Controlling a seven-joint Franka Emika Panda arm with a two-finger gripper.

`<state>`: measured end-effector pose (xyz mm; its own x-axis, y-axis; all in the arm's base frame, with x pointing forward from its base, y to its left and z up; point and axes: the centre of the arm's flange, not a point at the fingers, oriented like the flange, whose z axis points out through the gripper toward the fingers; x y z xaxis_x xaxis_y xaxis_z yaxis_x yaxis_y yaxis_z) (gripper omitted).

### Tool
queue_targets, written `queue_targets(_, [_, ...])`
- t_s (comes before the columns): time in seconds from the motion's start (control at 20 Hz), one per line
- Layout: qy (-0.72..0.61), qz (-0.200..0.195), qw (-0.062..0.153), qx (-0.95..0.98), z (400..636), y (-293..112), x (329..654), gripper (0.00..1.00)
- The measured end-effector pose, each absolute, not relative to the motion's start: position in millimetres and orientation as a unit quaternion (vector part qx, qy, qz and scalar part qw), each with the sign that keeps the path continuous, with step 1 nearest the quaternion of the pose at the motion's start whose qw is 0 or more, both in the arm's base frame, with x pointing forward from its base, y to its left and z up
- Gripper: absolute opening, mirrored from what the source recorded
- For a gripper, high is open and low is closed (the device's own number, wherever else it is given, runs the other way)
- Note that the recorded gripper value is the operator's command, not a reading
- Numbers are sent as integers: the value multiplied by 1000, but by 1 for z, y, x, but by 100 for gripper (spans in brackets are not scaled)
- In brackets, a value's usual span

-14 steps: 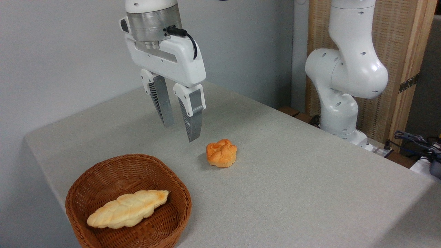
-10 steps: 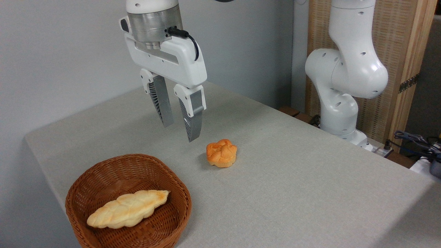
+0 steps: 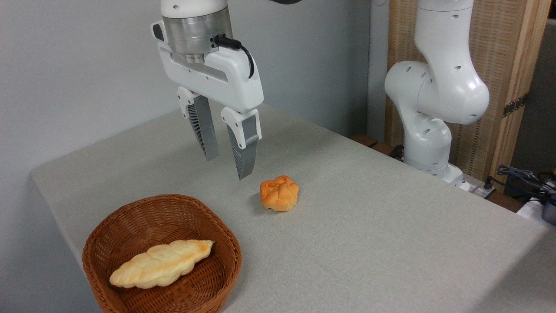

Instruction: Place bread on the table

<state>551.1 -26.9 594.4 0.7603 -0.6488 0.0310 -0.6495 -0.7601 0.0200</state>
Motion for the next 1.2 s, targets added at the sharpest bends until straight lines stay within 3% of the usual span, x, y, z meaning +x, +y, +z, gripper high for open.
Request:
queue_targets(0.2, [-349, 20, 21, 937, 595, -33, 553, 100])
queue_targets(0.4, [-342, 82, 39, 935, 594, -43, 566, 100])
queue_targets(0.6, [-339, 141, 23, 930, 578, -51, 582, 100])
queue_targets(0.8, [-334, 172, 10, 926, 551, -50, 600, 100])
queue_targets(1.05, [-373, 155, 5, 915, 496, -50, 622, 100])
queue_targets(1.2, [-388, 143, 5, 910, 478, -47, 627, 100])
